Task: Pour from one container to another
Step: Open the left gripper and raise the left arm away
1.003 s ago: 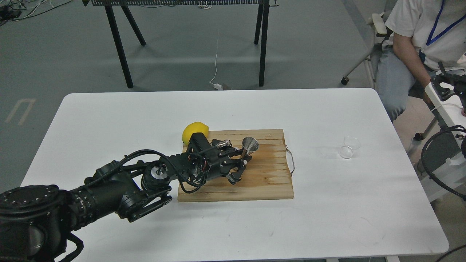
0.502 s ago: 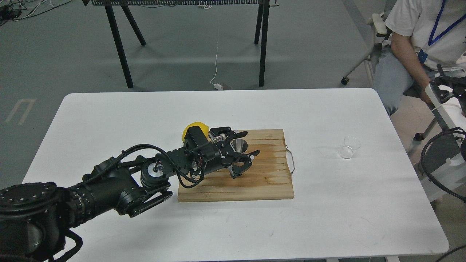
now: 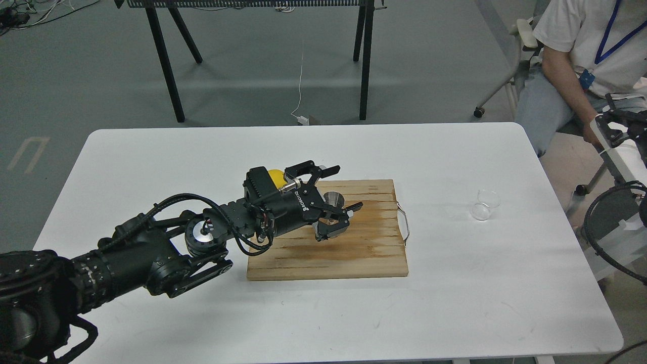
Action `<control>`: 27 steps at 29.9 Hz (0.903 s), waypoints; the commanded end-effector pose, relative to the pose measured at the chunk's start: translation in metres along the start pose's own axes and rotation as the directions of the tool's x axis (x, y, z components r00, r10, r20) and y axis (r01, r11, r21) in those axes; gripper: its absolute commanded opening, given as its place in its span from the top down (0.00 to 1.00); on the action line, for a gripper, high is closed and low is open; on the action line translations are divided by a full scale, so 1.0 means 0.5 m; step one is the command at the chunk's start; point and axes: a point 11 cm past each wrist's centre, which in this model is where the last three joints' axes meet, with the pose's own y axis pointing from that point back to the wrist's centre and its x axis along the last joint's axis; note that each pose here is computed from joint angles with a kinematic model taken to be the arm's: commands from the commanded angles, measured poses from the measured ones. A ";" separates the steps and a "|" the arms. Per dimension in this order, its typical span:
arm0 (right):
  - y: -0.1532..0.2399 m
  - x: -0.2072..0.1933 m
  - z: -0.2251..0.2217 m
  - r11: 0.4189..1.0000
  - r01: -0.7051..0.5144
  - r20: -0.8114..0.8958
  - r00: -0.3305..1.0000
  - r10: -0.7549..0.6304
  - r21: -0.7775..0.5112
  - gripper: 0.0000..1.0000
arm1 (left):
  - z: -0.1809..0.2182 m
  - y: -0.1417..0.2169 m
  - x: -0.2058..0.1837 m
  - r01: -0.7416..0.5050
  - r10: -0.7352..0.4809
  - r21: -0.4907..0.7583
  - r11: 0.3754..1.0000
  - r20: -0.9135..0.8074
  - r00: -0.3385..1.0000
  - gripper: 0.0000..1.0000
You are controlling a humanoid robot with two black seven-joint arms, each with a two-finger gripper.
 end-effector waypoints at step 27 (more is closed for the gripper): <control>0.283 0.029 0.190 0.979 0.046 0.358 0.933 0.030 -0.200 0.00 | -0.428 0.272 0.193 -0.206 0.651 0.775 0.597 -0.619 -0.439 0.00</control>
